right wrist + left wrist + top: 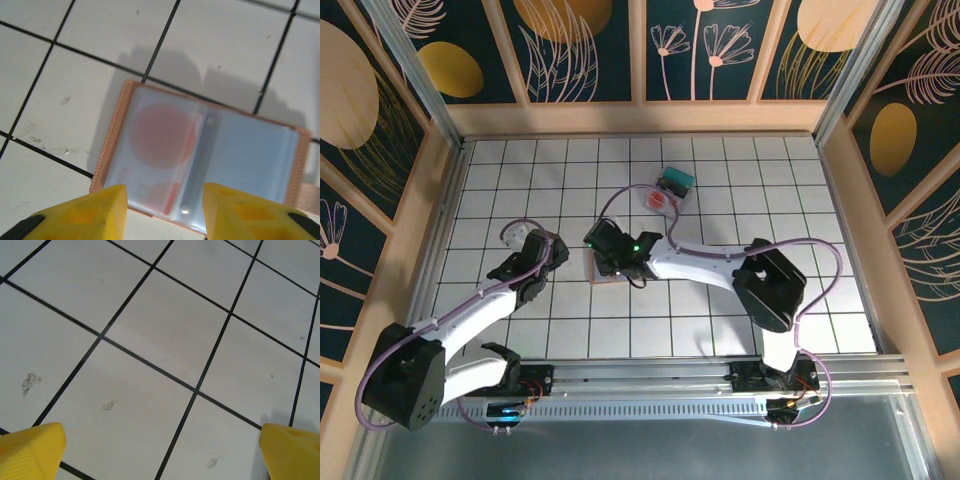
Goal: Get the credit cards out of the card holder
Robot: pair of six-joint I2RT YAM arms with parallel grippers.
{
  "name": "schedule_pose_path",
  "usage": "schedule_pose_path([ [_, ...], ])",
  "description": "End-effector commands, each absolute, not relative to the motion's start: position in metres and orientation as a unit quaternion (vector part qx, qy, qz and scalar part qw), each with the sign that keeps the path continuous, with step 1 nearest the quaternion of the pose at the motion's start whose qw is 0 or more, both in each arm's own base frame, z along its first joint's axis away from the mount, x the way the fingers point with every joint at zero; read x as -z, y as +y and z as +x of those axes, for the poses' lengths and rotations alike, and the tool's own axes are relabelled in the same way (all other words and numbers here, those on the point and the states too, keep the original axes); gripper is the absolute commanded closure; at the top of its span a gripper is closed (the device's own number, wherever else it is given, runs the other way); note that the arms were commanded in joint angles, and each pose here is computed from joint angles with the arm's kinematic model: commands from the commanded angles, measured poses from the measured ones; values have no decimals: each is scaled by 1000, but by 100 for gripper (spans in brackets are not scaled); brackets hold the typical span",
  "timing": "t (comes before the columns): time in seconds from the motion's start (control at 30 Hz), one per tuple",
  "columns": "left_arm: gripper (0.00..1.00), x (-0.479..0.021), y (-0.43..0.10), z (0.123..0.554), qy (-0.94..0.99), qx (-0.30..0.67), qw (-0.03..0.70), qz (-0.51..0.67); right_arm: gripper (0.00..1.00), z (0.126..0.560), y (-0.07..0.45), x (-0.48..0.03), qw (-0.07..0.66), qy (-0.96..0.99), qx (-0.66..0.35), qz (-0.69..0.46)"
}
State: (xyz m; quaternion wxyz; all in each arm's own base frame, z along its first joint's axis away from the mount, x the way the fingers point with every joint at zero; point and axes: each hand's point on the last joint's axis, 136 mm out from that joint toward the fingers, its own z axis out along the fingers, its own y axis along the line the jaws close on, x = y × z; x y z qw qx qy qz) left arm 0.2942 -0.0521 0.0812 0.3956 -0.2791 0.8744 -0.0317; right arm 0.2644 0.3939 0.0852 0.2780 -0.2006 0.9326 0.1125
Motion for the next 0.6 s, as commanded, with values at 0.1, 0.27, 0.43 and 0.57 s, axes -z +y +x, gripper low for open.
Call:
schedule_pose_path([
  [0.1,1,-80,-41,286,848,50,411,-332,51,267,408,-66,263,939,-107,-194],
  [0.27,1,-78,-35,279,836,56,423,-346,48,270,412,-58,260,939,-96,-202],
  [0.43,1,-81,-33,279,835,48,426,-346,42,267,419,-53,250,938,-105,-216],
  [0.57,1,-81,-33,281,836,46,425,-343,40,261,425,-46,236,937,-116,-228],
])
